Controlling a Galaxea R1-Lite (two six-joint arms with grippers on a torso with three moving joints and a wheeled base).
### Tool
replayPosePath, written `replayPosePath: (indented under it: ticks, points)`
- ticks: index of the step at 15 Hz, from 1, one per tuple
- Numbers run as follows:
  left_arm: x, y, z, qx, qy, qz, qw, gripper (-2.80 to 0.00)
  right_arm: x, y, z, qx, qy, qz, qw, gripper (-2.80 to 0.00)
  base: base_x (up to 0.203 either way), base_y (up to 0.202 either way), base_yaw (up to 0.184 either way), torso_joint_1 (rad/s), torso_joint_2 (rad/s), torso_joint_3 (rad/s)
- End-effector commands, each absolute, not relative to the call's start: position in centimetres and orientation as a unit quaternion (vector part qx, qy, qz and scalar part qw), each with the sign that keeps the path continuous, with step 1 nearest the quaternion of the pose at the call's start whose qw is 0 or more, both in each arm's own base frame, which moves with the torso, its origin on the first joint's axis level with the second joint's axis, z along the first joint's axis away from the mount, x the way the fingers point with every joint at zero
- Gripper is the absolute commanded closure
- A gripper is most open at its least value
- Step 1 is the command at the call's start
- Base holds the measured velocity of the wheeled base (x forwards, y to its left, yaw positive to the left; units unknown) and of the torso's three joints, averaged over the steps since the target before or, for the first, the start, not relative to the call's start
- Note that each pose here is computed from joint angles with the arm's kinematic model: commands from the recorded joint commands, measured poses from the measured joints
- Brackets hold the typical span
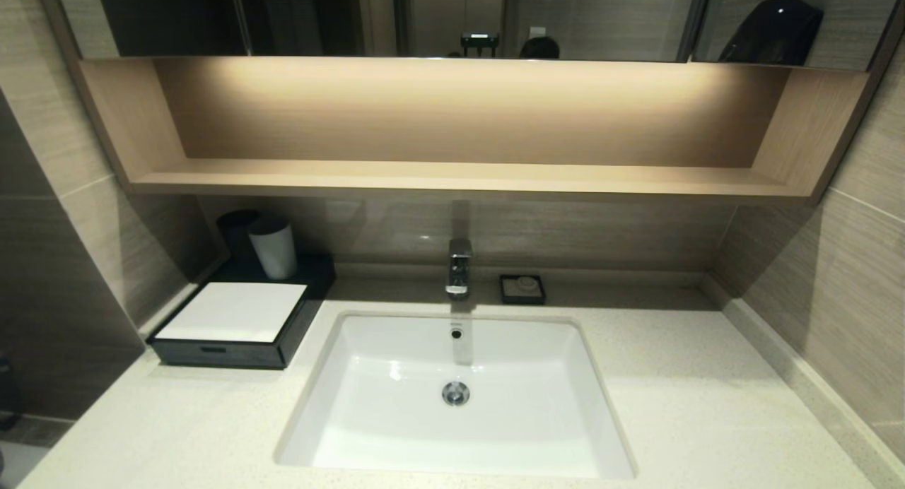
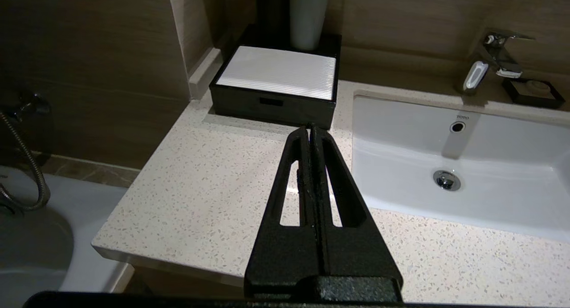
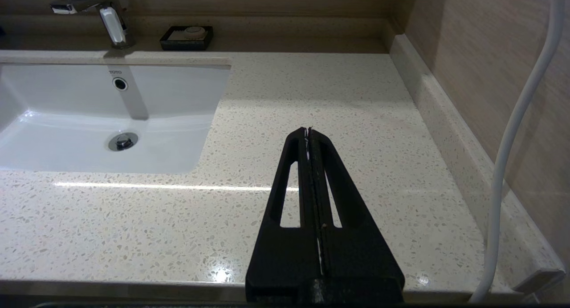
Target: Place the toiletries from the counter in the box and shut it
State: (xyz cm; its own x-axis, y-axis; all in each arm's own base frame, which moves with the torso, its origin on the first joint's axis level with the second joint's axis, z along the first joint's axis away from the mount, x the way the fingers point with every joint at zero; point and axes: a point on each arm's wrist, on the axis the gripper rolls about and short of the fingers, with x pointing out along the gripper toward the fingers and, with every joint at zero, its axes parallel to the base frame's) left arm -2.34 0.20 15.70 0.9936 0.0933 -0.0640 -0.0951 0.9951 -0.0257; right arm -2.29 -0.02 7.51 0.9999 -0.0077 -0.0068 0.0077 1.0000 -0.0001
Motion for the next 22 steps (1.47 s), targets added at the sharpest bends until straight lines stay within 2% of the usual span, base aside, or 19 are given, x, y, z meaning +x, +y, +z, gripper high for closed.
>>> replayPosePath:
  ticks: [1,8,15,22]
  points:
    - [-2.9,0.2,15.3,-0.013,0.014,0.042,0.999,0.00,-2.3,0.0,7.5,0.000,0.003,-0.004,1.000,0.00,0.000,0.000,0.000,0.000,0.00,0.000]
    - [-4.5,0.2,12.5,0.019,-0.033,0.038,0.999,0.00,-2.3,0.0,7.5,0.000,0.003,-0.004,1.000,0.00,0.000,0.000,0.000,0.000,0.00,0.000]
    - [-3.0,0.2,10.3,0.030,-0.072,0.036,0.996,0.00,-2.3,0.0,7.5,0.000,0.003,-0.004,1.000,0.00,0.000,0.000,0.000,0.000,0.00,0.000]
    - [-2.4,0.1,8.7,0.030,-0.054,0.025,0.998,0.00,-2.3,0.0,7.5,0.000,0.003,-0.004,1.000,0.00,0.000,0.000,0.000,0.000,0.00,0.000]
